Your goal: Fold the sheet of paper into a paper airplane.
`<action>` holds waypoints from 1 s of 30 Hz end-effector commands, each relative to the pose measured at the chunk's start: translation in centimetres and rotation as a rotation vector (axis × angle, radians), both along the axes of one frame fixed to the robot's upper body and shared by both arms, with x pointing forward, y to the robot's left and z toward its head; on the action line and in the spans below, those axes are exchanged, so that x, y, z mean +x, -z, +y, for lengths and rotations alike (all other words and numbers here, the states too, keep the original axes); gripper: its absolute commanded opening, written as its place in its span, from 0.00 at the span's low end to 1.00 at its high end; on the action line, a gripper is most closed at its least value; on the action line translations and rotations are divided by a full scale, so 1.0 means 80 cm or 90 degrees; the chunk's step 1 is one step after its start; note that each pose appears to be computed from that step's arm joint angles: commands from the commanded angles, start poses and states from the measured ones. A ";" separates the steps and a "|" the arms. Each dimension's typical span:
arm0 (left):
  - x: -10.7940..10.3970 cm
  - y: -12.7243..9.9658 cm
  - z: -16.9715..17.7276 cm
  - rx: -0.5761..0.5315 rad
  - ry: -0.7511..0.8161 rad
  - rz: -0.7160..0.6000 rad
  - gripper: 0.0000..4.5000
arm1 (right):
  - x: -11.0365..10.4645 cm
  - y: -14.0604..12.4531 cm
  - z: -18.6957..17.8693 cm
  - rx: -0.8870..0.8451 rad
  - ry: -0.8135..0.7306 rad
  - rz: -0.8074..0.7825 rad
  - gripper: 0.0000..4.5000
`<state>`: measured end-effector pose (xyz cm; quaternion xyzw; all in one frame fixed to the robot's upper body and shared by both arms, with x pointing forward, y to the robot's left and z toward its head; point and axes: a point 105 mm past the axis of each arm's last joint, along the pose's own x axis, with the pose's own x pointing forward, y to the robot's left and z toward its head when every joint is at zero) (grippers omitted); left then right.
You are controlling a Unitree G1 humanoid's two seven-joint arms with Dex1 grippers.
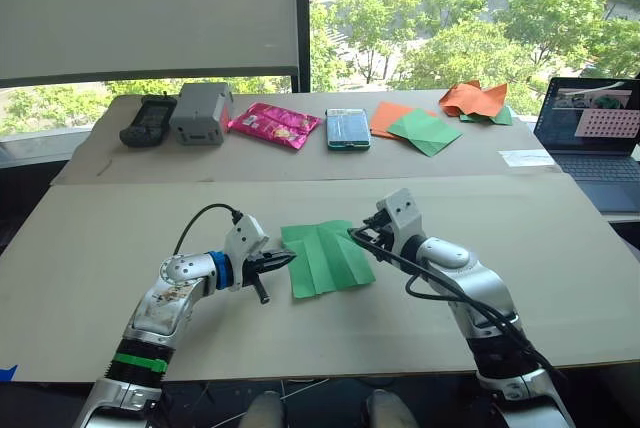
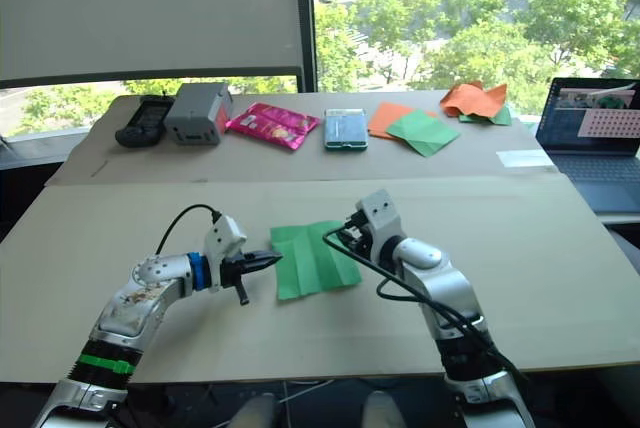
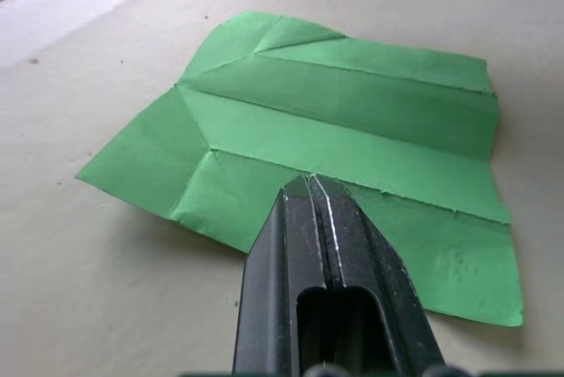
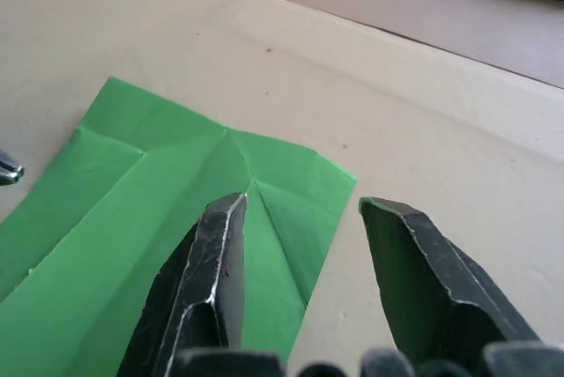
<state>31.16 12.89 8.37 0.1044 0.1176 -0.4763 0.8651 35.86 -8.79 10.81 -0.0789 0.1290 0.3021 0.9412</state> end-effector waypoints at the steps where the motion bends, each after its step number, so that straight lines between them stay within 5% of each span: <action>1: -0.005 -0.011 0.007 -0.009 -0.016 -0.014 0.00 | 0.019 0.004 -0.001 0.000 0.010 -0.003 0.51; 16: -0.013 -0.012 0.021 -0.010 -0.066 -0.018 0.00 | 0.015 0.045 0.034 -0.092 -0.058 0.026 0.51; 22: -0.012 -0.011 0.024 -0.005 -0.071 -0.016 0.00 | 0.020 0.040 0.032 -0.081 -0.049 0.020 0.04; 30: -0.003 -0.014 0.022 -0.004 -0.068 -0.016 0.00 | 0.021 0.017 0.028 -0.037 -0.038 -0.011 0.01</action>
